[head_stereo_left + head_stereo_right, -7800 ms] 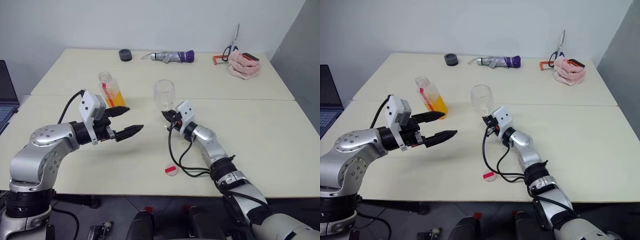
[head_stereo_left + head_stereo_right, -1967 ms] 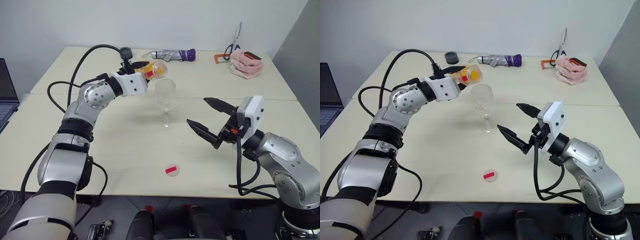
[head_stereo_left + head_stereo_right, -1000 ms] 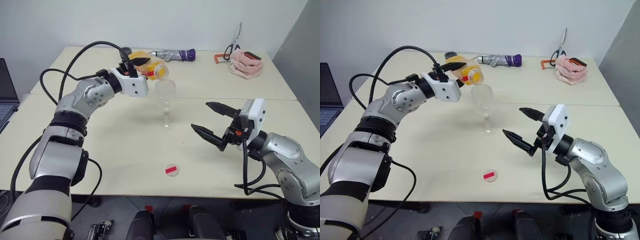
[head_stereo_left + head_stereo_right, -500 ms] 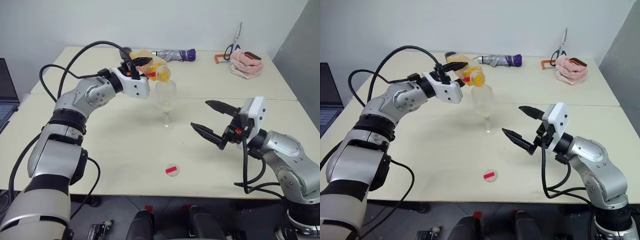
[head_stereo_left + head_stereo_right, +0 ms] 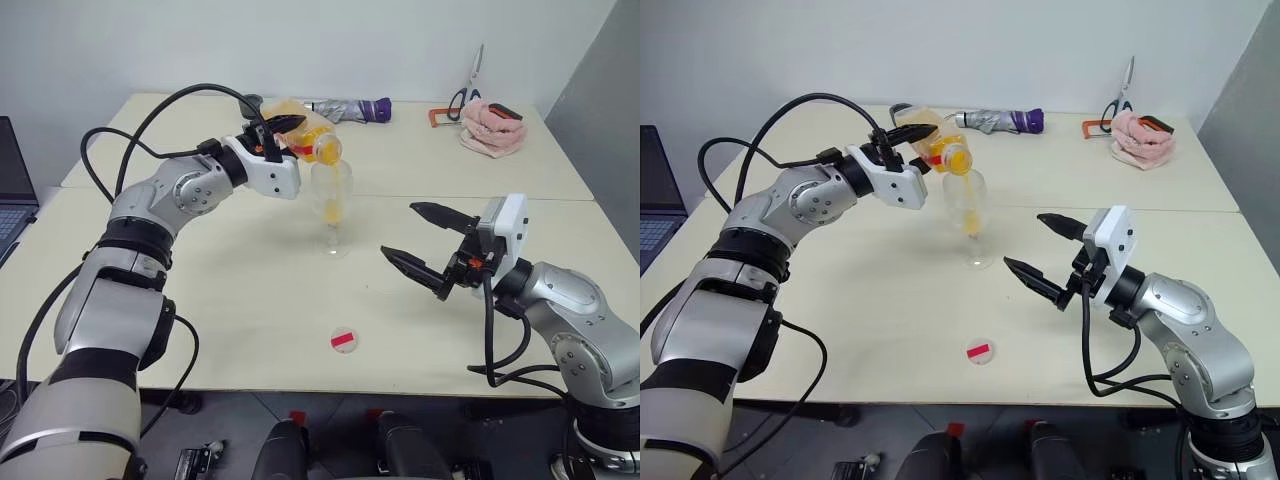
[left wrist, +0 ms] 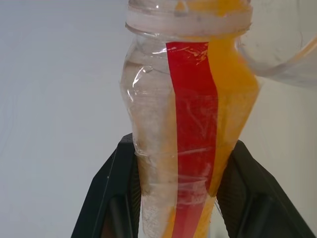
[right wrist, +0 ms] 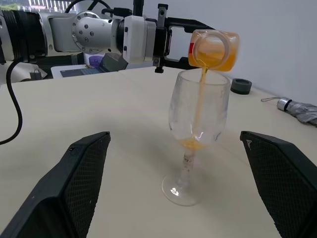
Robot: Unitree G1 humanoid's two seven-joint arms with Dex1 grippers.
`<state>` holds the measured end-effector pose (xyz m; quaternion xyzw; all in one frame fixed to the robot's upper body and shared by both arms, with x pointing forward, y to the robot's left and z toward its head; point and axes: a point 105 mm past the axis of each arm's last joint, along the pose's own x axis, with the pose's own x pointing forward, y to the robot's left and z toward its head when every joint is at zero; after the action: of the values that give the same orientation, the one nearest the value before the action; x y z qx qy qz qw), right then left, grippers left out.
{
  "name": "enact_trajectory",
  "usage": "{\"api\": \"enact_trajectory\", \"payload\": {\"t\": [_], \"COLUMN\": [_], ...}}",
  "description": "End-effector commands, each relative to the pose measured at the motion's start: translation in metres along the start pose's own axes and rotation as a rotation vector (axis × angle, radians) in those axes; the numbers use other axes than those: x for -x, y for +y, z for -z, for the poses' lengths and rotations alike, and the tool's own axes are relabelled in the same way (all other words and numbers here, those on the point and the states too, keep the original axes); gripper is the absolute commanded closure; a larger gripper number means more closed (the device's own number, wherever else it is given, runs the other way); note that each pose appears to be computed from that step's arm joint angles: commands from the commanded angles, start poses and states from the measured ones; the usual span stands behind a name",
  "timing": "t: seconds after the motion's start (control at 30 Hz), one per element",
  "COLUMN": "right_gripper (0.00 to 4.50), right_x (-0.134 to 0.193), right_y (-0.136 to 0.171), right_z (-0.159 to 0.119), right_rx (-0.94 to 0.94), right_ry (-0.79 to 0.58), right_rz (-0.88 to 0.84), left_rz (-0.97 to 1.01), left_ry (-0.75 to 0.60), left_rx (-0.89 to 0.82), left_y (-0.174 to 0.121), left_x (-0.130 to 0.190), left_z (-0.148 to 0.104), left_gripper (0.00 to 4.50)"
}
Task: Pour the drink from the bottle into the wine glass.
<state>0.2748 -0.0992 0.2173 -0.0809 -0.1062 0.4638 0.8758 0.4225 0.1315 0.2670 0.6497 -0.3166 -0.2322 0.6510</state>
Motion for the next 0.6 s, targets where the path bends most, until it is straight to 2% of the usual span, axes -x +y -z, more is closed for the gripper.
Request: {"api": "enact_trajectory", "payload": {"t": [0.03,0.6], "right_gripper": [0.00,0.00], "right_x": [-0.0008,-0.0007], "right_y": [0.0043,0.0059], "right_z": [-0.0106,-0.0106], "right_rx": [0.020,0.017], "right_ry": [-0.036,-0.036], "right_rz": [-0.023,-0.030], "left_rz": [-0.101,-0.107], "left_ry": [-0.014,0.016], "left_rx": [-0.055,-0.080], "left_y": [0.0355,0.0364], "left_x": [-0.0012,0.0013], "left_z": [-0.0022,0.0043], "left_gripper": [2.83,2.83]}}
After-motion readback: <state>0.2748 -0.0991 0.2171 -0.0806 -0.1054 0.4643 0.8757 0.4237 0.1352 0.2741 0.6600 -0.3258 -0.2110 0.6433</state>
